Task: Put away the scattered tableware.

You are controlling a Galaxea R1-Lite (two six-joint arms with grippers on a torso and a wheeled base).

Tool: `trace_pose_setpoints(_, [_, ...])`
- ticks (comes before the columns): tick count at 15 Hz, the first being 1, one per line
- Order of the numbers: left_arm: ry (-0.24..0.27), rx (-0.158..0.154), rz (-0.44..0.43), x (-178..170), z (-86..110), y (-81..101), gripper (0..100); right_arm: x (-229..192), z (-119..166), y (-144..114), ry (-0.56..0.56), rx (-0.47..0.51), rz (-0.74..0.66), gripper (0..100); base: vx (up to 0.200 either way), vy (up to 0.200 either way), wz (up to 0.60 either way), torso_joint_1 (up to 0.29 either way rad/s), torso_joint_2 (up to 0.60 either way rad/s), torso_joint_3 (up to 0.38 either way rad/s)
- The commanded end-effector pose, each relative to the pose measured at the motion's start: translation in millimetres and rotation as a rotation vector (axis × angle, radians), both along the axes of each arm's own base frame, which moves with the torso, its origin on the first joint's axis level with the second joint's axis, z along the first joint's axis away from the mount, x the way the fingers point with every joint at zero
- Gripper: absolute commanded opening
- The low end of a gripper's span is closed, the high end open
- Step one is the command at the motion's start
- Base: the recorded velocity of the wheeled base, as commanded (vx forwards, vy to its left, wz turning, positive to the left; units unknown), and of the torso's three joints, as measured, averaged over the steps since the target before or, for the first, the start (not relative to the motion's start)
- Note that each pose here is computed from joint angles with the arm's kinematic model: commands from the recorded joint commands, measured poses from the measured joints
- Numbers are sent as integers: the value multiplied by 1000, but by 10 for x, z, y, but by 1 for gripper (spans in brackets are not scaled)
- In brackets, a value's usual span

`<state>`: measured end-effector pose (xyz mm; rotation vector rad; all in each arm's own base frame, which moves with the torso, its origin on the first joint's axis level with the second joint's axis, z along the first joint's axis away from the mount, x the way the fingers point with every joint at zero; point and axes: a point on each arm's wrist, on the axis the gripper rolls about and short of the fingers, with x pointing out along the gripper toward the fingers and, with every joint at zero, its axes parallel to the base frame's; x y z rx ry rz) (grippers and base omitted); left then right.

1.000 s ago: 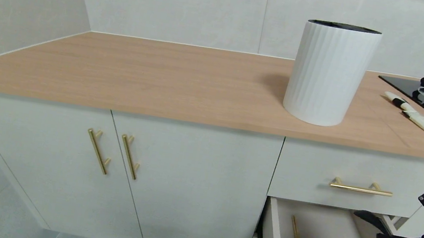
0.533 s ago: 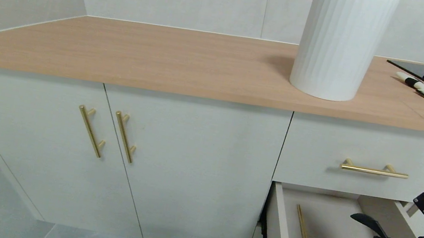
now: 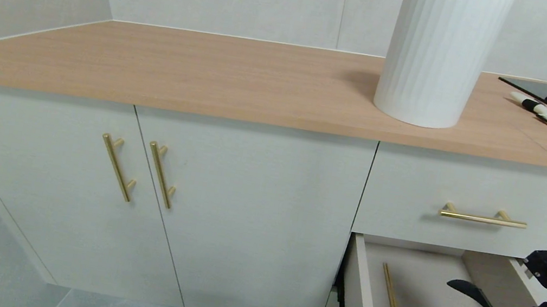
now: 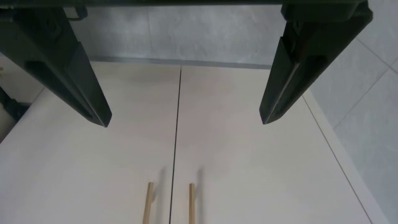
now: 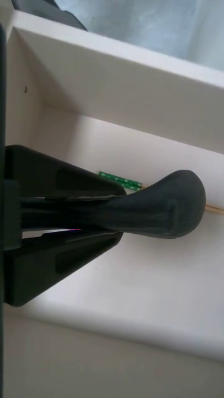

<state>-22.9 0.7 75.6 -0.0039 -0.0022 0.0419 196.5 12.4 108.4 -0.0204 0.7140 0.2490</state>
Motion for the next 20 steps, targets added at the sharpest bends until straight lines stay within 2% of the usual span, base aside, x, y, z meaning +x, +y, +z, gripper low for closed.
trace_pose_setpoints(1, [1, -1, 1, 1, 0, 0, 100, 138, -198, 6, 77, -20, -18, 0, 0, 0, 0, 0, 0, 0])
trace_pose_setpoints(3, [1, -1, 1, 1, 0, 0, 100, 332, -437, -7, 111, -80, -94, 0, 0, 0, 0, 0, 0, 0])
trace_pose_setpoints(6, [1, -1, 1, 1, 0, 0, 100, 573, -880, -22, 134, -109, -228, 0, 0, 0, 0, 0, 0, 0])
trace_pose_setpoints(9, [1, -1, 1, 1, 0, 0, 100, 663, -1196, -27, 102, -131, -259, 0, 0, 0, 0, 0, 0, 0])
trace_pose_setpoints(11, [1, -1, 1, 1, 0, 0, 100, 712, -1444, -24, 2, -136, -285, 0, 0, 0, 0, 0, 0, 0])
trace_pose_setpoints(13, [1, -1, 1, 1, 0, 0, 100, 733, -1588, -12, -59, -146, -300, 0, 0, 0, 0, 0, 0, 0])
trace_pose_setpoints(15, [1, 1, 1, 1, 0, 0, 100, 741, -1670, 29, -70, -173, -310, 0, 0, 0, 0, 0, 0, 0])
trace_pose_setpoints(20, [1, -1, 1, 1, 0, 0, 100, 746, -1673, 54, -72, -173, -304, 0, 0, 0, 0, 0, 0, 0])
